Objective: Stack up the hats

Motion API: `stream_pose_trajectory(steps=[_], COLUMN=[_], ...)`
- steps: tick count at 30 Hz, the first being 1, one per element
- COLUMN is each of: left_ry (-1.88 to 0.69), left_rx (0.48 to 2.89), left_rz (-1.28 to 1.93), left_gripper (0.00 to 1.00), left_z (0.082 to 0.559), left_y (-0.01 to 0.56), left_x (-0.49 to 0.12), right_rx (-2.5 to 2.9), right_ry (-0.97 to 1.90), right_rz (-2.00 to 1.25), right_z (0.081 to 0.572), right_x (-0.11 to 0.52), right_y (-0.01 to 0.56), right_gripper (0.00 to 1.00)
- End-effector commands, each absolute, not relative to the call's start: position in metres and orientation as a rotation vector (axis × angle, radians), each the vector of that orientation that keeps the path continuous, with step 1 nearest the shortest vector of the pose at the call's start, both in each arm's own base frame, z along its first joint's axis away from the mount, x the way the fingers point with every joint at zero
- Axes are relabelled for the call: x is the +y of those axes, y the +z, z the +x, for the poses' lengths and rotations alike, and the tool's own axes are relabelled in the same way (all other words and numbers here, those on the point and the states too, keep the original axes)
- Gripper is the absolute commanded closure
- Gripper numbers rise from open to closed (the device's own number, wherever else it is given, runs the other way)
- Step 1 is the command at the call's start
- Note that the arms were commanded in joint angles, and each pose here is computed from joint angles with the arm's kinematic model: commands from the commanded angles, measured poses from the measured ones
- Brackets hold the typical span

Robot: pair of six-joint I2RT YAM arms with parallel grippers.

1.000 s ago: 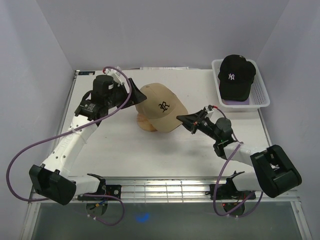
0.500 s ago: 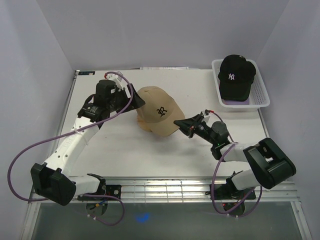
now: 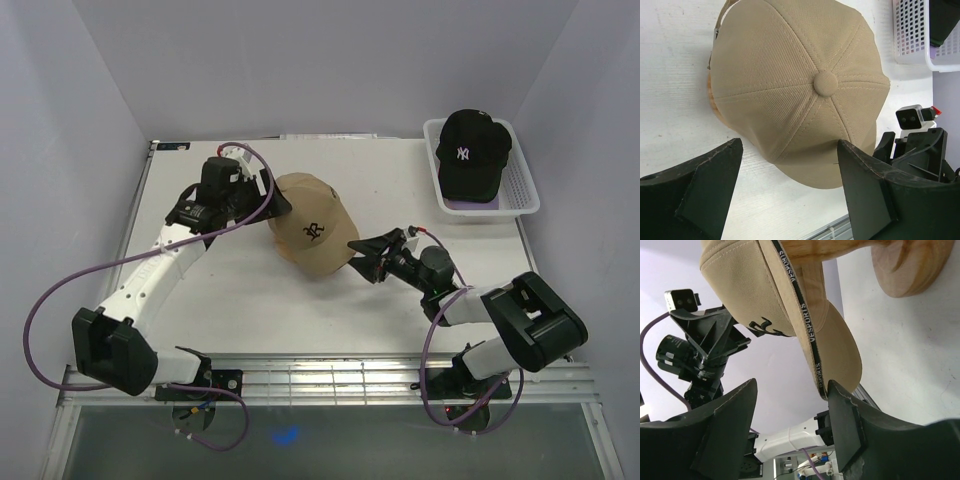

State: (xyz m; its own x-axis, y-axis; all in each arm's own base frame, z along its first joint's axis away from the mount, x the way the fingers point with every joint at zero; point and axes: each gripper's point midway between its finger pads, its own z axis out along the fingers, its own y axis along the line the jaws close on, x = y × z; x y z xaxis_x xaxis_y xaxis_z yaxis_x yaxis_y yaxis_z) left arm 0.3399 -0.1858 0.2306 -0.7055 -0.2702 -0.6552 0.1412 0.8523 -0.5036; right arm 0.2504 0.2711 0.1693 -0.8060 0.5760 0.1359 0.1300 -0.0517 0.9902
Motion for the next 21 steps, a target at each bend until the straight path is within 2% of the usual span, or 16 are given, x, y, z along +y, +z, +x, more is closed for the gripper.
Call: stream_pose_trajectory(steps=[1, 7, 13, 21], left_ry=[-0.682, -0.684, -0.69, -0.7], left_rx=[2.192, 2.175, 2.183, 2.162], left_rz=[-0.069, -0.05, -0.045, -0.035], left_gripper=[0.14, 0.14, 0.14, 0.14], left_z=[0.344, 0.344, 0.344, 0.344], left_y=[0.255, 0.263, 0.259, 0.267], left_x=[-0.185, -0.186, -0.187, -0.188], right_rx=[1.899, 2.051, 2.12, 2.098], right_ry=[1.914, 1.702, 1.578, 1.408], right_rz=[0.708, 0.737, 0.723, 0.602], right_z=[0.252, 0.251, 0.256, 0.292], right_x=[0.275, 0.262, 0.25, 0.211], right_y=[0.178, 0.148, 0.139, 0.179], right_gripper=[0.36, 0.21, 0.19, 0.18])
